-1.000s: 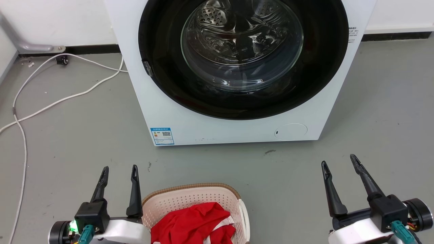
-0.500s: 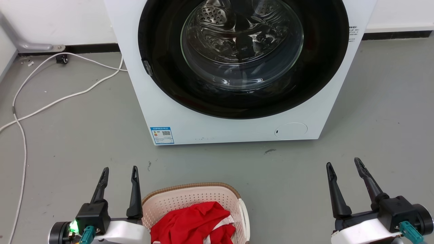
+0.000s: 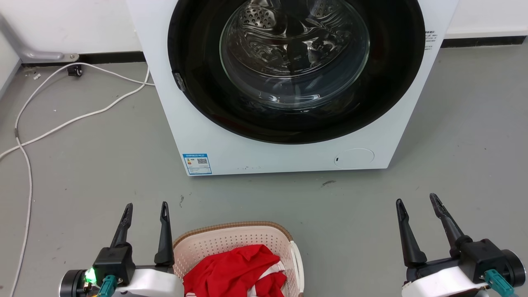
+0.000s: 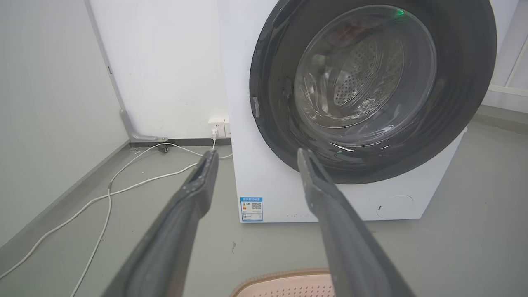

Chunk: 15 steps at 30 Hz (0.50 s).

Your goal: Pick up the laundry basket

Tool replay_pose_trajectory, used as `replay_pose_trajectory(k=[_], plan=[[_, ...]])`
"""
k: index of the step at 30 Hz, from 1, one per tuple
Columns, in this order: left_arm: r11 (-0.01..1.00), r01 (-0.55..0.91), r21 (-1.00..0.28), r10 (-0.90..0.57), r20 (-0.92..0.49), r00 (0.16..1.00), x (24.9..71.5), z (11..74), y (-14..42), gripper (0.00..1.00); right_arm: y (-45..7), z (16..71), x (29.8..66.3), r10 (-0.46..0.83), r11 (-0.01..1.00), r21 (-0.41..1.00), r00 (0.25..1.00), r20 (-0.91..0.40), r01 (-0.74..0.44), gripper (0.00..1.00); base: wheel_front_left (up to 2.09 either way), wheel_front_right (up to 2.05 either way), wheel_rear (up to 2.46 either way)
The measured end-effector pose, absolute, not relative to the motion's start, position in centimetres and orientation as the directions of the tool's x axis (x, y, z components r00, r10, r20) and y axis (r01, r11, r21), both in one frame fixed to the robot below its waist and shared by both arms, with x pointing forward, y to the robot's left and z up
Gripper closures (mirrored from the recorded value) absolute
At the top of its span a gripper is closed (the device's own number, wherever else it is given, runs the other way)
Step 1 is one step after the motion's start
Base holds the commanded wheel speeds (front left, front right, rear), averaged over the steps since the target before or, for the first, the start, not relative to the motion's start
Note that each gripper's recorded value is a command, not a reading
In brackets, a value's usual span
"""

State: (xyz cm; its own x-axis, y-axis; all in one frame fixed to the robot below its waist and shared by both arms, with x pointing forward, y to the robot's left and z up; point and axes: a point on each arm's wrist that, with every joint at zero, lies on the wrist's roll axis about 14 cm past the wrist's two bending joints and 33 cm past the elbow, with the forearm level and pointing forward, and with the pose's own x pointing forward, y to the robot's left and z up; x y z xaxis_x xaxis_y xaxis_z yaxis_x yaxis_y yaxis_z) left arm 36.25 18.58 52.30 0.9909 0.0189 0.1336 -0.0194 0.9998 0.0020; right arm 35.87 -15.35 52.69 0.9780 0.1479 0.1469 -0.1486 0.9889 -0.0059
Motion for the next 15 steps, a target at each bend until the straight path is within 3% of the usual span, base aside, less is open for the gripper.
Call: replay_pose_trajectory(k=[15], plan=[[0.999,-0.044,-0.001,0.044,0.052,0.998,38.1,49.6,20.0,0.0,-12.2,50.4,37.9,0.242,0.97,-0.013,0.967,0.076,-0.241,0.0,0.0,0.0,0.0]])
